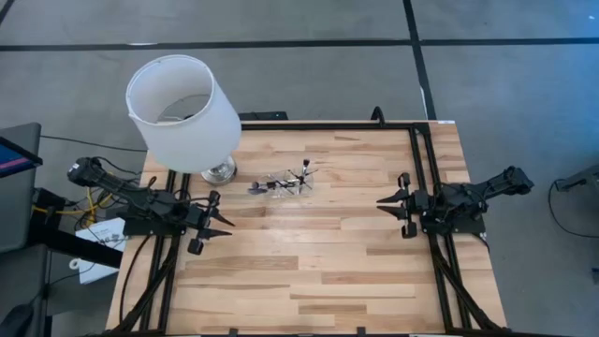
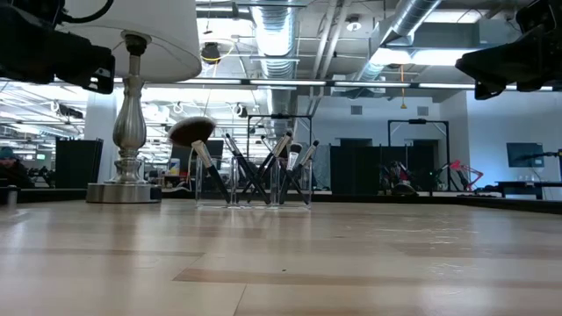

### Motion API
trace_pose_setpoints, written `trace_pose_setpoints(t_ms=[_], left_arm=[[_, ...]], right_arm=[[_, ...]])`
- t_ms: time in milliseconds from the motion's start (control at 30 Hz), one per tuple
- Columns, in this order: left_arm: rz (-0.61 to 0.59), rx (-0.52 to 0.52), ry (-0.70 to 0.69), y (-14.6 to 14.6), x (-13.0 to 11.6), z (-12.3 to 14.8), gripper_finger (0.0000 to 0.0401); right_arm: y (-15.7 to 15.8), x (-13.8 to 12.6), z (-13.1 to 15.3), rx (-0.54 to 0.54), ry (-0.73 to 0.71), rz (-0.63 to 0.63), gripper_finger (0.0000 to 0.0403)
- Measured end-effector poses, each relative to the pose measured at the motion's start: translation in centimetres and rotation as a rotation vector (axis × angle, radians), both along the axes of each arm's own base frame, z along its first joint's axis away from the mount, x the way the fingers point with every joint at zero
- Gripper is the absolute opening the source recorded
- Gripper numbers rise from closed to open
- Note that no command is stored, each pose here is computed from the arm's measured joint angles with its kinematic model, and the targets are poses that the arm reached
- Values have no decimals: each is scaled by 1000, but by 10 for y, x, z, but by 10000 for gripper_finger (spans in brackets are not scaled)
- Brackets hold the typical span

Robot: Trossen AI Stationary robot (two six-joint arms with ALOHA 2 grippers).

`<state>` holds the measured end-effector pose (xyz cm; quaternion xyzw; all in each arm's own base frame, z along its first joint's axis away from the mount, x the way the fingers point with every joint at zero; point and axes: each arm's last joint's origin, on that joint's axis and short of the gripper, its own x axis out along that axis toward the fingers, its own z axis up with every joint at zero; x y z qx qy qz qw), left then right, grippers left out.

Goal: Put items in baskets/containers
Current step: Return to home position

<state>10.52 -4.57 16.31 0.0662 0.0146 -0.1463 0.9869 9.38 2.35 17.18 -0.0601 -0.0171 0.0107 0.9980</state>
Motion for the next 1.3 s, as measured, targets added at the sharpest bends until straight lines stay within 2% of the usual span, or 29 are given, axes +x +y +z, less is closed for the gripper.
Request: trace_pose_setpoints(t_ms=[1300], left_arm=[[1,-4,-7,0,1,1,108]], right_arm=[[0,0,0,0,-1,0,57]])
